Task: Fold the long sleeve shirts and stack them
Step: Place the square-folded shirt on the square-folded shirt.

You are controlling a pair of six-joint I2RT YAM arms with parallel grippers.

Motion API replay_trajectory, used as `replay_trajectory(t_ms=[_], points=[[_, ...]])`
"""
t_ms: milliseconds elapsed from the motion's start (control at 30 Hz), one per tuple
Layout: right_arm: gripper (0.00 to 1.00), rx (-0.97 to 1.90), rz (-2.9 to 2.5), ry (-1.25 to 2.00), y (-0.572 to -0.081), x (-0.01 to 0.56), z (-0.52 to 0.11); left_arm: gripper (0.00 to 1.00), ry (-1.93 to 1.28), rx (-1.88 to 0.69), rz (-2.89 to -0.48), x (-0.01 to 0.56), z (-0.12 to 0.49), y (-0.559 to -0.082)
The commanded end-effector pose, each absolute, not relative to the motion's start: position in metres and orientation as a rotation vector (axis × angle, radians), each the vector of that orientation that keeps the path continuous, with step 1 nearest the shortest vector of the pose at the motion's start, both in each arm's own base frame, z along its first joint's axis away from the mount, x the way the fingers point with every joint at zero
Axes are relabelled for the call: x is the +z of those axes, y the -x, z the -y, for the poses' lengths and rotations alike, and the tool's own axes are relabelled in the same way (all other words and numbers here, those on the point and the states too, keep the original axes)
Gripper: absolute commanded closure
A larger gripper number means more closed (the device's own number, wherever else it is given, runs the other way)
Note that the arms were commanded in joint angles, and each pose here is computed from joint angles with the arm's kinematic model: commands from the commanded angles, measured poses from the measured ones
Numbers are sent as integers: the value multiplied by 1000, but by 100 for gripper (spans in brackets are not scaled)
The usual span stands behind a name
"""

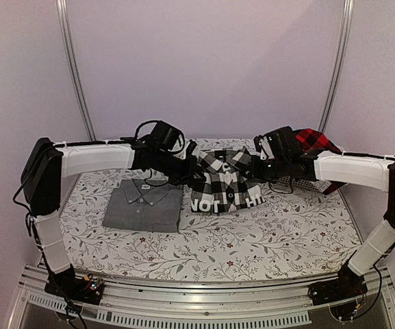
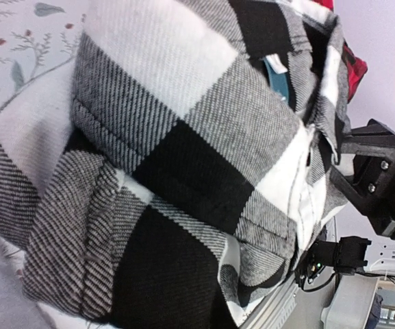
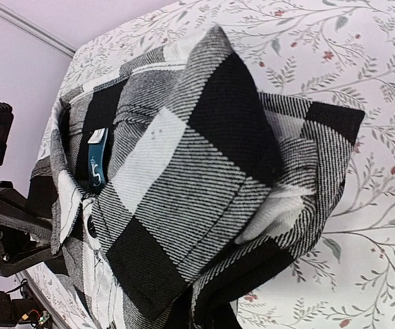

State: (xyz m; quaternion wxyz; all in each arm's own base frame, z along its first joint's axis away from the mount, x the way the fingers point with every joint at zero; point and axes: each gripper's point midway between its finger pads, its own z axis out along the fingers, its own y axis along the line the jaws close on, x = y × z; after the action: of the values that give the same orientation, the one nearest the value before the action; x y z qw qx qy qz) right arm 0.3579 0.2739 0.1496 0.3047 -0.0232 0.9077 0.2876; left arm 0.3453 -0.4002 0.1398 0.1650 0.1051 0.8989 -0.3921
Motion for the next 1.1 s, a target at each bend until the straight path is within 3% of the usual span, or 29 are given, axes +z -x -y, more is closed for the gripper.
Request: replay_trajectory(t_ms=[0,267,600,1067], points=[[100,913,-2357,148,-357,172,-339,100,-217,-1021,-2541,155,348,-353],[100,1110,-2279,239,-355,195,-449,100,-29,-839,-2569,148,242,-347],[100,1411,-2252,206,-346,170,-561,100,192,-641,-2610,117,134,-352],[100,1558,-2380,152,-312,124,-594,100,326,-559,-2663,86,86,-350]])
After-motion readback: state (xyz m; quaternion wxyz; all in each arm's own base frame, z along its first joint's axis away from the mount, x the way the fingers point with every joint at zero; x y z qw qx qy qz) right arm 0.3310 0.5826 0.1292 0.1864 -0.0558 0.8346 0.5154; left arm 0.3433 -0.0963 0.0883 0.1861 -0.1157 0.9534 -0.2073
